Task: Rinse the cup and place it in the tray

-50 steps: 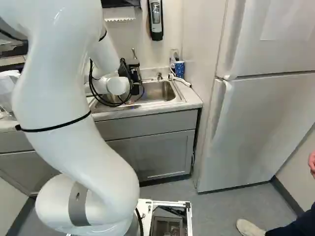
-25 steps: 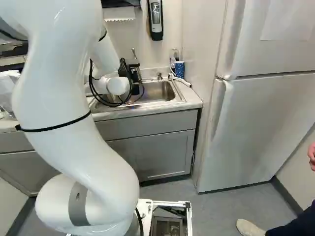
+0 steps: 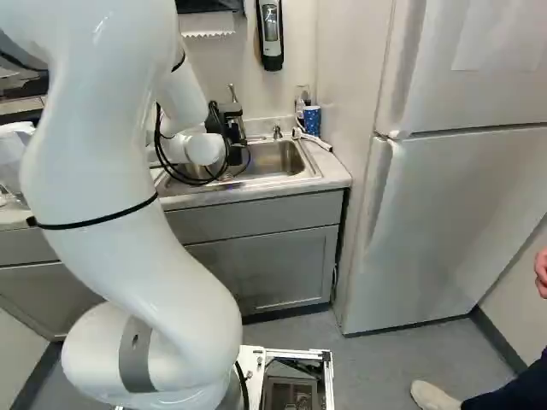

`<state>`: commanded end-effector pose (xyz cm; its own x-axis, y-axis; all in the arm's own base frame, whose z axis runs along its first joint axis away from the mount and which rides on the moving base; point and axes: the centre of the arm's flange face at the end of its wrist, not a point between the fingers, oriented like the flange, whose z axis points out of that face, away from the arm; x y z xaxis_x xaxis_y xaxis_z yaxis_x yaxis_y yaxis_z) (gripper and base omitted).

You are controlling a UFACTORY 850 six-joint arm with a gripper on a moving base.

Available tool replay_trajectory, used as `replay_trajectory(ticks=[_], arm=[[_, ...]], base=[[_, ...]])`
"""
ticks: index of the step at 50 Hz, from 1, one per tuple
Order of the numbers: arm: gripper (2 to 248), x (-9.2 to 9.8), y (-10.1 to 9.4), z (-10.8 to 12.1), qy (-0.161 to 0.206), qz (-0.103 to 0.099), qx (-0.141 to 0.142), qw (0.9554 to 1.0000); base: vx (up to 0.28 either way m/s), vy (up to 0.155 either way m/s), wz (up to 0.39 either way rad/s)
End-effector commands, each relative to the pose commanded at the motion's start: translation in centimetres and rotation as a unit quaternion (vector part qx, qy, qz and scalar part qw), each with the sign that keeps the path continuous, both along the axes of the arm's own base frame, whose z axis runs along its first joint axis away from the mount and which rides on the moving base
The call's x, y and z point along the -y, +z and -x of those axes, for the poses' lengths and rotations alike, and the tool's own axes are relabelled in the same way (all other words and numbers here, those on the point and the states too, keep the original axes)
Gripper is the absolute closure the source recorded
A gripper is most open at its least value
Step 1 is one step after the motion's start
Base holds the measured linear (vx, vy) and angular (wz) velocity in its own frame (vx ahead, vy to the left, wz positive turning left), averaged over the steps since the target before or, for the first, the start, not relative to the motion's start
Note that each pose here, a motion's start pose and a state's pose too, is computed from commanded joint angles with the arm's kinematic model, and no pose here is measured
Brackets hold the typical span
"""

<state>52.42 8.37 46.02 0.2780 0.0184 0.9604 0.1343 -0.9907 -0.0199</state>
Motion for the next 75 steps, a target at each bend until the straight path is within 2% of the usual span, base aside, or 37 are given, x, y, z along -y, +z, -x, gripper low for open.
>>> replay_trajectory(ticks=[31,61,75], arm=[[125,-0.2,0.0,0.0,0.002,0.000,0.000,1.0000],[125,-4.5,0.0,0.9,0.043,0.000,0.000,0.9991],[125,-6.6,1.2,1.7,0.064,-0.003,0.011,0.9979]], base=[[0.000,0.000,0.000],[0.000,0.000,0.000],[0.000,0.000,0.000]])
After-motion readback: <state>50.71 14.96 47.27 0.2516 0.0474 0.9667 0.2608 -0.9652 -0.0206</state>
